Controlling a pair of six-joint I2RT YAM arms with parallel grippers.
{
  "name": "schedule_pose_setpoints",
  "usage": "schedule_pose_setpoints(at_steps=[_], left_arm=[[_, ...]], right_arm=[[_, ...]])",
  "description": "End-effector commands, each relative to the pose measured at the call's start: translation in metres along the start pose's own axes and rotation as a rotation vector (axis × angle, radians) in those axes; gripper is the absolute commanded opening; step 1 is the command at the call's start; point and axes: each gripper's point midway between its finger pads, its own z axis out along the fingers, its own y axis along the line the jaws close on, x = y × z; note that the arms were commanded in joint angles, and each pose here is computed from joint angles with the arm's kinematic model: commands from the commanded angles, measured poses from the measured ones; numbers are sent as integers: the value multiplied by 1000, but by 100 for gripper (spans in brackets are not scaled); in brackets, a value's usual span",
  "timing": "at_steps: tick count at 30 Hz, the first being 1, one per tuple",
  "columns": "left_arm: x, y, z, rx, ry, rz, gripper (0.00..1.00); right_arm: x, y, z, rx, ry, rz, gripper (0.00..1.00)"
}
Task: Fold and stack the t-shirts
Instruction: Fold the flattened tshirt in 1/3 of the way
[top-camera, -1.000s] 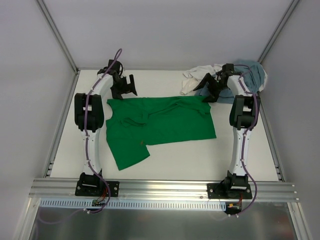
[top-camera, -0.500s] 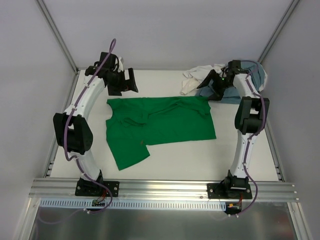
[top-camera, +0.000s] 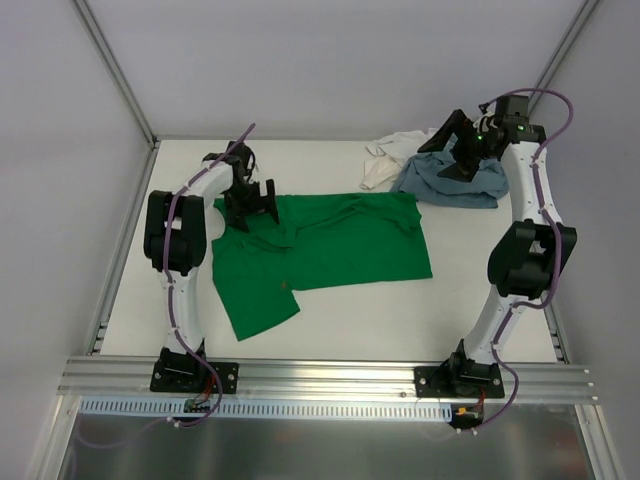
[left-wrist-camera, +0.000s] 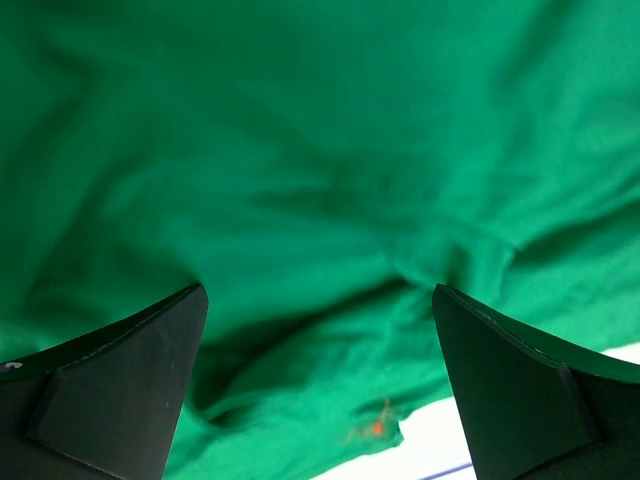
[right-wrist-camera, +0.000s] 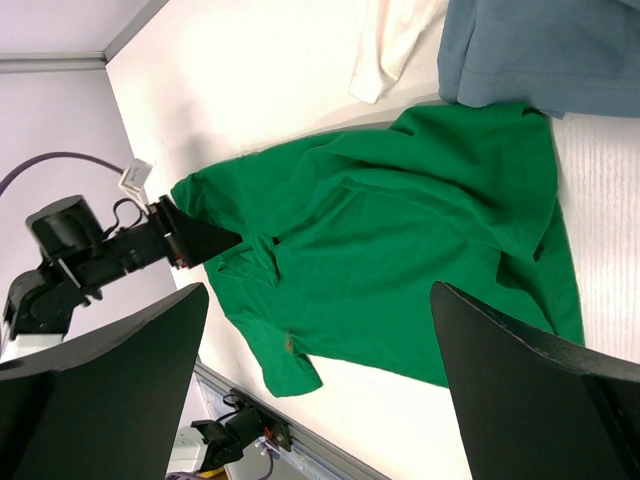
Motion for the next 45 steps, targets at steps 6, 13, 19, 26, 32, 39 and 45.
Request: schedule_pose_setpoints(at_steps=[6,13,19,26,32,39,45], left_arm=[[-20,-4,6,-8,-52,-7,99],[-31,9,25,-63,-63,-1,99],[-53,10,37,-85,-78,15,99],[-78,10,24,-95,-130,0,99],[-95,-6,-30,-19,-240,8,99],[-78,-40,-78,140,-250,-21,99],[-63,-58,-102,212,-247,3,99]], right_arm=[[5,12,-40,9,-46,-28,99],[1,22,-51,-13,-61,-17,99],[-4,29,-60,-20,-63,-23,100],[-4,29,-56,-32,-49,-7,100],[4,18,-35,-30,7,9,99],[19,21,-5,-41,66,1,99],[30,20,6,-48,83,-7,99]])
